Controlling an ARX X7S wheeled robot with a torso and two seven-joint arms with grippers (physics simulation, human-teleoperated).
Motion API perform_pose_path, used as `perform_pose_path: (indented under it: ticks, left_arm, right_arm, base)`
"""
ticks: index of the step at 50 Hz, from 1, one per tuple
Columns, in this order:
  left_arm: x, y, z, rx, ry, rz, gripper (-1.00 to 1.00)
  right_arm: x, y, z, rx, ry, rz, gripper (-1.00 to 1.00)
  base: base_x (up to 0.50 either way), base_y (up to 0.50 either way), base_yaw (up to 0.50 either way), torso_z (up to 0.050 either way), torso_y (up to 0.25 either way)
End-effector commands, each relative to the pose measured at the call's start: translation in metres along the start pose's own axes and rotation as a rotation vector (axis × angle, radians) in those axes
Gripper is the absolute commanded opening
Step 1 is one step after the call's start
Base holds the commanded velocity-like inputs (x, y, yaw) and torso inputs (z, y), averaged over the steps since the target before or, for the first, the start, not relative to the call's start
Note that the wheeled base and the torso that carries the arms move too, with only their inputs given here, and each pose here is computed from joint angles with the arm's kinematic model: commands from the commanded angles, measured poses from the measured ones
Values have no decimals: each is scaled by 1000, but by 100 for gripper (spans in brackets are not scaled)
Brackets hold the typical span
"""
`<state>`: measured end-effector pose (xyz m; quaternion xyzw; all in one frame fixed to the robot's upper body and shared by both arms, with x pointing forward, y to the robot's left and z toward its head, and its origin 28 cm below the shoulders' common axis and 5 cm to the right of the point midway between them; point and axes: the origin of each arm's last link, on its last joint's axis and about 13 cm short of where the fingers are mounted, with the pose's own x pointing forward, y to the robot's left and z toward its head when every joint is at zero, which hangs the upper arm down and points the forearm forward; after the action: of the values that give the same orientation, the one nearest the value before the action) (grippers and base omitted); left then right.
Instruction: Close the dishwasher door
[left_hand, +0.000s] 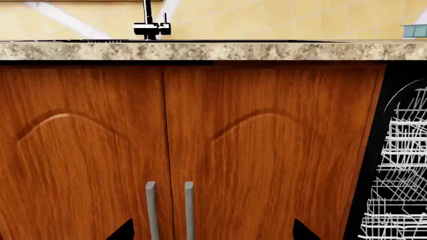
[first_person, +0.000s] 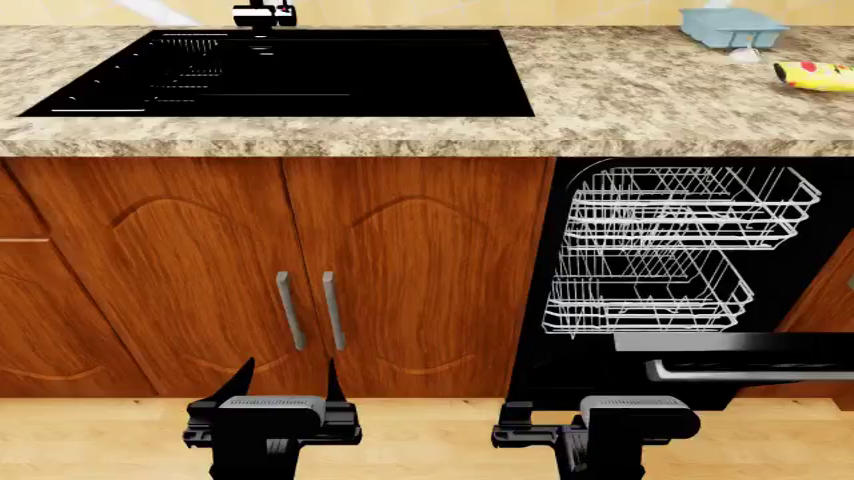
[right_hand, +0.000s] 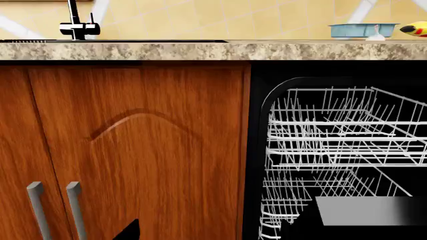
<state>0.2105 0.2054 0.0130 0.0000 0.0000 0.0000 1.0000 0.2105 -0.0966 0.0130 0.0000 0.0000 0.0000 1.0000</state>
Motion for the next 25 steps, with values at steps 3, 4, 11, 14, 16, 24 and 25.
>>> perform_pose_path:
  ticks: [3,4,11,14,16,24,25]
  left_arm:
    - [4,4,0,11,-1,7,100]
    - [5,6,0,10,1,9,100]
    - [10,11,-2,18,12,25,100]
    - [9,10,-2,24,11,23,100]
    - [9,10,-1,26,11,22,100]
    - [9,10,0,30,10,21,100]
    - [9,10,0,31,9,21,100]
  right_arm:
    - [4,3,2,18,8,18,100]
    - [6,3,2,18,9,21,100]
    - [12,6,-2,11,11,37,100]
    - [10,6,-2,8,10,37,100]
    - [10,5,-1,9,11,36,100]
    - [8,6,3,11,12,40,100]
    - [8,6,3,12,11,40,100]
  base:
    - [0,0,0,0,0]
    - [0,0,0,0,0]
    - [0,0,0,0,0]
    - [0,0,0,0,0]
    - [0,0,0,0,0]
    - [-351,14,0,0,0]
    - [-500,27,0,0,0]
